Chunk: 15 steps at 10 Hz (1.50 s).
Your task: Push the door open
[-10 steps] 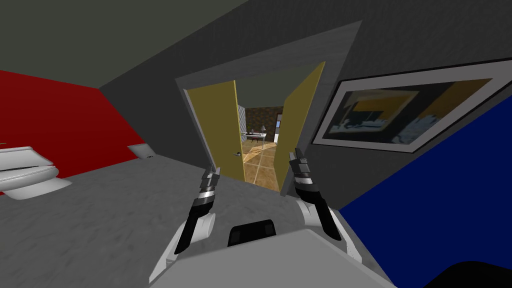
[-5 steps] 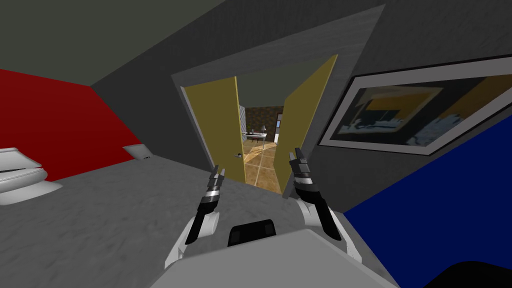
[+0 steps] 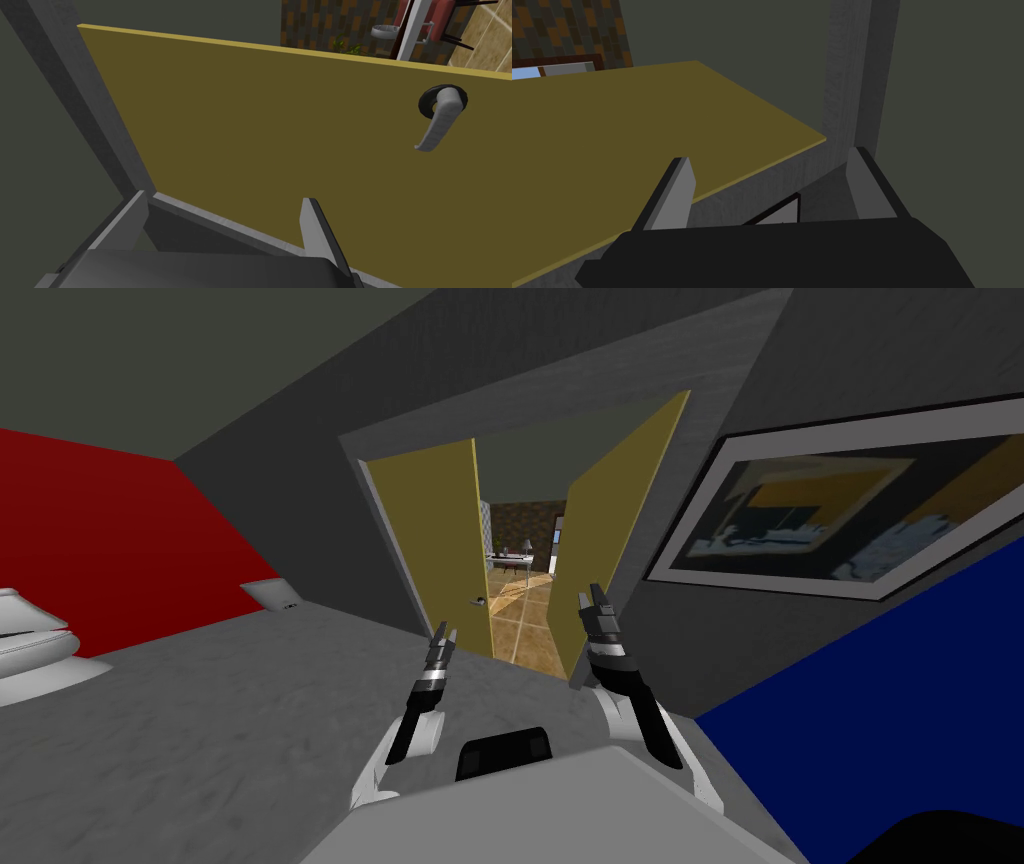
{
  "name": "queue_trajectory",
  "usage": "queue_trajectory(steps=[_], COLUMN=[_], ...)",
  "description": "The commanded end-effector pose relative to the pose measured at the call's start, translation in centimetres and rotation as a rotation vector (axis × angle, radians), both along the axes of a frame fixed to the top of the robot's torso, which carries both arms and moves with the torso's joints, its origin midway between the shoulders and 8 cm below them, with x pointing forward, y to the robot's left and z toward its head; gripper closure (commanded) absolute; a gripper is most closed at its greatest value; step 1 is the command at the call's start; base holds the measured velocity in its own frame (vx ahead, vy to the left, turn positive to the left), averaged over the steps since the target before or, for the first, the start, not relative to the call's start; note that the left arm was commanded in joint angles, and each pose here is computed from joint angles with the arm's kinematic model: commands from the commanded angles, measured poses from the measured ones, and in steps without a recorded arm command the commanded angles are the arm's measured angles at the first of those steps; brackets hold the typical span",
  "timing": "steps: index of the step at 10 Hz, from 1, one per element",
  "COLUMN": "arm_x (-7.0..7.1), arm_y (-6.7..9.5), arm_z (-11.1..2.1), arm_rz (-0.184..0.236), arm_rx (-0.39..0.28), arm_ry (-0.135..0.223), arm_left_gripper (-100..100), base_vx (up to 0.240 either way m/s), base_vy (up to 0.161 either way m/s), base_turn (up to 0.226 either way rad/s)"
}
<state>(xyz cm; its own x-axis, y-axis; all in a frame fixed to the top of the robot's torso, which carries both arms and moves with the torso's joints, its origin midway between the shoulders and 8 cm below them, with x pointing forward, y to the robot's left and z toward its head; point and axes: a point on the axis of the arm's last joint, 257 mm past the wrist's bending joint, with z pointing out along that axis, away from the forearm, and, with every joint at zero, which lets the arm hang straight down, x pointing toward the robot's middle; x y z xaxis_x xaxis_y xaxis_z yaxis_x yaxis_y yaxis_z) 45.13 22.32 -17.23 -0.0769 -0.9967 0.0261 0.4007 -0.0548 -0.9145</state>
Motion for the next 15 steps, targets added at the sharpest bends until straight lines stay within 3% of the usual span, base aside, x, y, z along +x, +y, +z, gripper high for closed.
queue_trajectory(steps=[1,15], arm_x=[0.6,2.7], arm_y=[-0.9,-5.4], arm_z=[-1.3,-11.2], arm_rz=[-0.018,-0.122], arm_rx=[0.004,0.037], arm_ry=[0.025,0.194], arm_left_gripper=[-100,-100], base_vx=[0.091,0.073], base_vy=[0.086,0.055], base_turn=[-0.014,-0.011])
